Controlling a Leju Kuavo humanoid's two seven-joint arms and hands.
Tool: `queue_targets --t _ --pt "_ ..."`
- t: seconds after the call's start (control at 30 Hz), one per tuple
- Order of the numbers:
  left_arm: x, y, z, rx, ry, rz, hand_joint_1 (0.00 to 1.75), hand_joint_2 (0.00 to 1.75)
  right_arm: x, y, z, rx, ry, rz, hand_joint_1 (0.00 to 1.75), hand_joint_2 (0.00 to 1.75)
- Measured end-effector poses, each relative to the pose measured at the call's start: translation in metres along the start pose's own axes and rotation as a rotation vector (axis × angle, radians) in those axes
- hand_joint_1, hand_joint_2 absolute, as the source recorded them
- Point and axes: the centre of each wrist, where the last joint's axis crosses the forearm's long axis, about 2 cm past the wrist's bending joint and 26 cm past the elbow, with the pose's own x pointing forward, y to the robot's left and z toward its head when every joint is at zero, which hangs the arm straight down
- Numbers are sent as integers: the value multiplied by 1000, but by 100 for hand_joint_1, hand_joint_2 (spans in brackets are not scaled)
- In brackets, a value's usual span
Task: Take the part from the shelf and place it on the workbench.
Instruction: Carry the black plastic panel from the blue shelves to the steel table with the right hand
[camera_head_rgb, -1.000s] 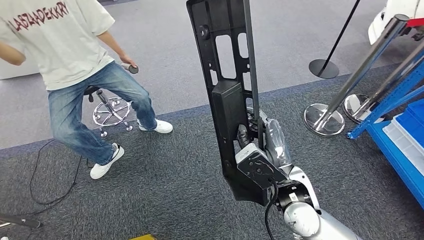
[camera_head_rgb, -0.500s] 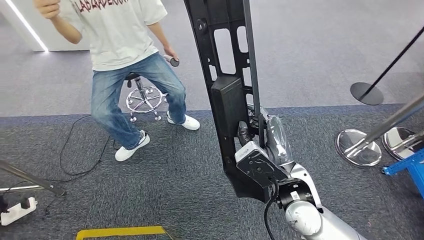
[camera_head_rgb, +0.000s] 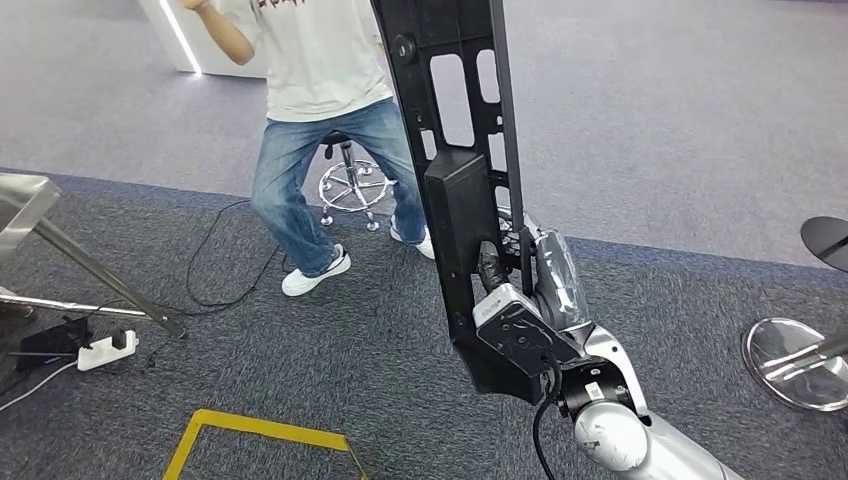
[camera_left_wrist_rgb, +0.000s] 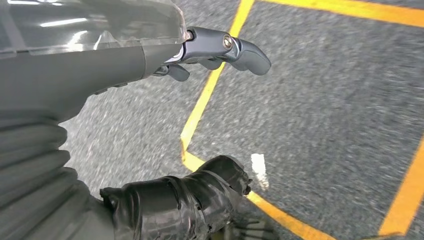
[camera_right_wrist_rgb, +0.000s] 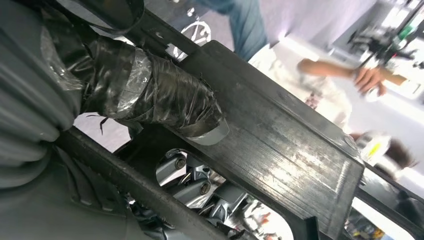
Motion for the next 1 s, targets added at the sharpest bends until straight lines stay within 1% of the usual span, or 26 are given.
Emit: queue_targets --t 0.3,0.63,0.77,0.9,1.0 --pt "0 1 -1 3 0 -1 0 175 4 -5 0 -5 -19 0 175 175" --pt "3 0 -1 -5 -10 1 0 175 3 -9 2 5 -15 15 175 175" --pt "-2 1 0 -5 -2 -4 0 175 4 -9 1 9 -21 17 175 175" --pt "1 0 0 -7 -8 -3 0 175 5 -10 1 9 -27 17 175 175" --pt "-1 0 0 -8 -5 -4 0 175 5 -10 1 11 -26 17 175 175"
